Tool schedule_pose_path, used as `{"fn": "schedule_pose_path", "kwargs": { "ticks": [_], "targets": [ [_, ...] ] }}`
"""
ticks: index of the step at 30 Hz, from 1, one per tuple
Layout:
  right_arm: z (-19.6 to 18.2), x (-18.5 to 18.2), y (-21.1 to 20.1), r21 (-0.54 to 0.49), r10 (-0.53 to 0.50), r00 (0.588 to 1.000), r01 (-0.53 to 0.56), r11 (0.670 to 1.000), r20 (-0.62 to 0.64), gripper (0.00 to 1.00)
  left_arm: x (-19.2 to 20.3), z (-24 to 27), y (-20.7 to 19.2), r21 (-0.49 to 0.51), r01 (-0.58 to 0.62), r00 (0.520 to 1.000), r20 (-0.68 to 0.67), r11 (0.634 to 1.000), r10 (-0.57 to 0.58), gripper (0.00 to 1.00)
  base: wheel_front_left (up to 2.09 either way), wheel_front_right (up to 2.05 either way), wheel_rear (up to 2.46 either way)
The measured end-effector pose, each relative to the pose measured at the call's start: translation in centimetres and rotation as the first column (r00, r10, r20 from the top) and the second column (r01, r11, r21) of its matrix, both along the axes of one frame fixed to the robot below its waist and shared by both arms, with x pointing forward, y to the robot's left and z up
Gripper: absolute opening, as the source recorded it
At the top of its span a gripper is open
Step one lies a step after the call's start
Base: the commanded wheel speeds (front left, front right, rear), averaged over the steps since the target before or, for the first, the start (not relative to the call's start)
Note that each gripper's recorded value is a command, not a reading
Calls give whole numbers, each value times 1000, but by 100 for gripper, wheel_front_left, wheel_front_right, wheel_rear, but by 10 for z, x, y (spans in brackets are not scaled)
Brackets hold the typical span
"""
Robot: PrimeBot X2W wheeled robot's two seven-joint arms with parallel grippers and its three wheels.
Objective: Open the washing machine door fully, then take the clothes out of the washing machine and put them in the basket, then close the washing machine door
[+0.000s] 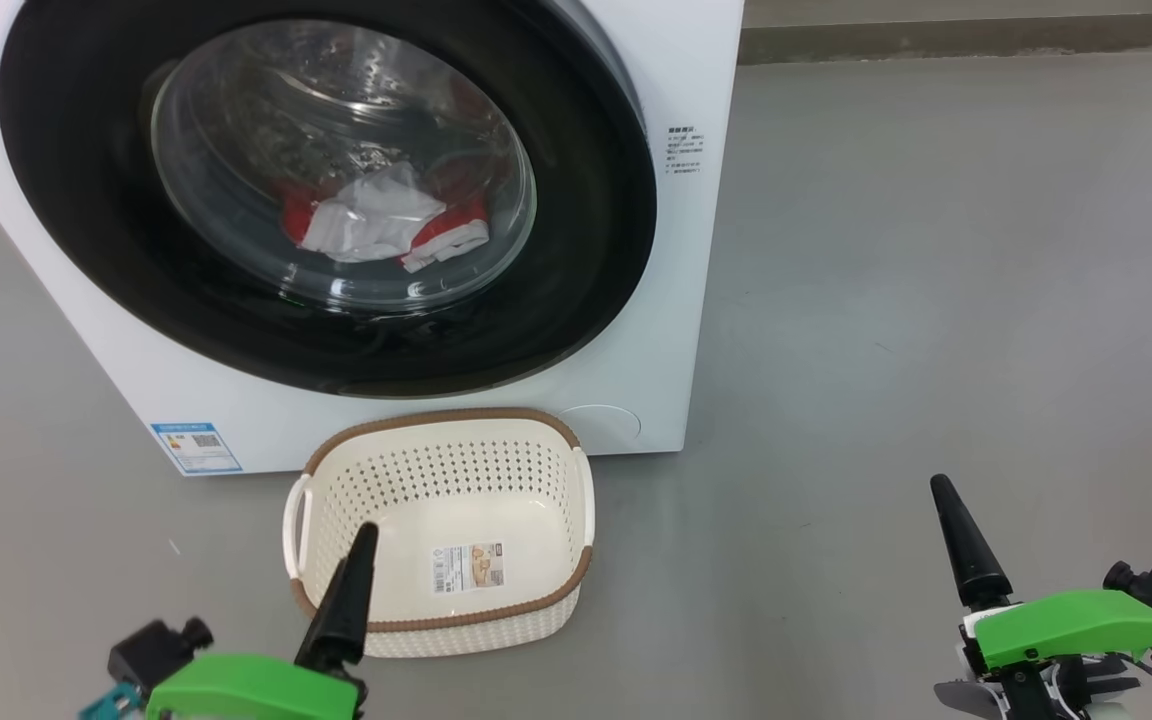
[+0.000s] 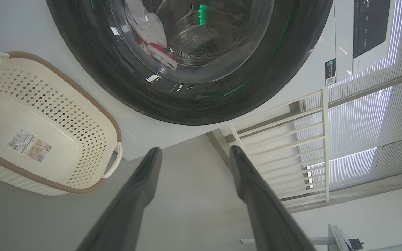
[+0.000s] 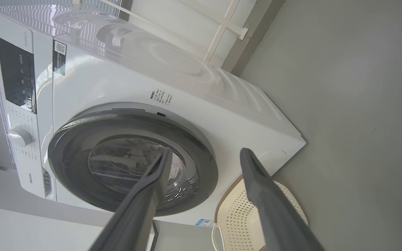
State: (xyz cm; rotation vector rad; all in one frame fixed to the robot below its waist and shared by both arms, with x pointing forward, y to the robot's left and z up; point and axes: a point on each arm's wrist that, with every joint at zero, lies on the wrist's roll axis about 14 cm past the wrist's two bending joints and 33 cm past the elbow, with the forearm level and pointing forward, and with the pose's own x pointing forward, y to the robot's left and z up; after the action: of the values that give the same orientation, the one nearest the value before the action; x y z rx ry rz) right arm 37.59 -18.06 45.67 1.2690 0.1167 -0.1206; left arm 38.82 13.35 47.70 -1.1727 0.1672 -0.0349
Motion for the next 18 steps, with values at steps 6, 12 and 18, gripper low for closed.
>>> {"fn": "schedule_pose_path", "kwargs": {
  "ticks": [6,12,18],
  "targets": [
    [10,8,1,-90,17,999,-14,996,27,100,7,13,-6,90,18,999,46,996,-22,100,0,0,0],
    [13,10,-1,-184,26,999,-19,983,35,100,8,16,-9,166,24,998,60,986,-35,100,0,0,0],
    [15,11,-1,-281,41,998,-28,959,41,100,13,21,-14,273,28,996,77,962,-51,100,0,0,0]
  ]
}}
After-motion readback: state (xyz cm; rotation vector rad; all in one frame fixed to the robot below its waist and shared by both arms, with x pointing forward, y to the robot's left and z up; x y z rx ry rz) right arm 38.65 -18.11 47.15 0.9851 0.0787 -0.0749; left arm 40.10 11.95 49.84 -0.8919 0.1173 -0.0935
